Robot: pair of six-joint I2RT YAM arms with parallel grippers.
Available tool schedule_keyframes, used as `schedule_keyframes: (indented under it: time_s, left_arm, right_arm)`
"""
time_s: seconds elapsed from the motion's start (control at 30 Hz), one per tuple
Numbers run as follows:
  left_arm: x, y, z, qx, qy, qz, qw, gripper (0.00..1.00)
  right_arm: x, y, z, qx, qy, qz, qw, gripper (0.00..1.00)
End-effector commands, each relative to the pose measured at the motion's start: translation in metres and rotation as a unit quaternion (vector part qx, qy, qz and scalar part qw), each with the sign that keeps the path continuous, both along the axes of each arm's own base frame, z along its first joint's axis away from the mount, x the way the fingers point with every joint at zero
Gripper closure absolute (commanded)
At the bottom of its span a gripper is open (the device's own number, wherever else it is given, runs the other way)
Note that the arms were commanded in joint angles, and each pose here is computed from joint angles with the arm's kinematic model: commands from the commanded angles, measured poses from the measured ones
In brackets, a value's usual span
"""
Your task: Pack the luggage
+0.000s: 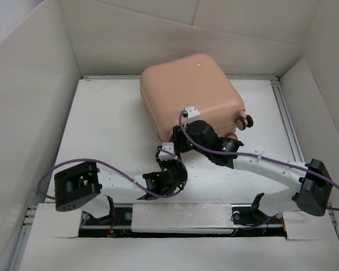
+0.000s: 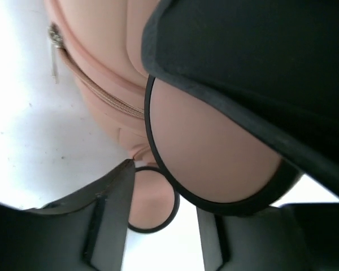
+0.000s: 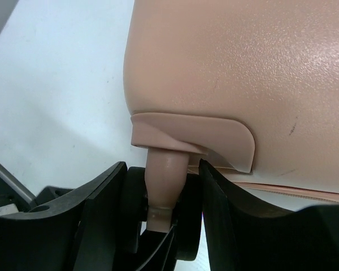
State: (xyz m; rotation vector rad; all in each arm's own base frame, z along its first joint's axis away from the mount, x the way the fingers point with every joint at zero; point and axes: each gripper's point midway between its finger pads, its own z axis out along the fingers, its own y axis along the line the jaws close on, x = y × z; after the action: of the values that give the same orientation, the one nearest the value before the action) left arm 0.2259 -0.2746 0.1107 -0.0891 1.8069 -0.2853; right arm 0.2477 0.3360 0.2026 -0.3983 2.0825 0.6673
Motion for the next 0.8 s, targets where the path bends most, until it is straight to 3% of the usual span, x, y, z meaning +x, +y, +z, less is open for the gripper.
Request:
schedule_keyframes:
  time_s: [0.0,0.3,0.5,0.77]
  left_arm:
    - [0.028,-0.001,0.041,-0.051,-0.055,0.090,0.993,0.63]
    - [0.050,0.015,0.038,-0.034,-0.079,0.175,0.981,1.00]
    - [0.052,0.053,0.045,-0.067,-0.089,0.196,0.974,1.00]
    - [0.043,0.106,0.020,-0.083,-0.073,0.206,0.972,1.00]
  right_arm:
    - [-0.052,0.044,0.038,0.099,0.012,0.139,0.985,1.00]
    - [-0.072,0.047,0.045,0.132,0.017,0.177,0.975,1.00]
    - [-0.063,0.030,0.048,0.135,0.003,0.149,0.980,1.00]
    - [-0.052,0.008,0.042,0.133,-0.002,0.127,0.983,1.00]
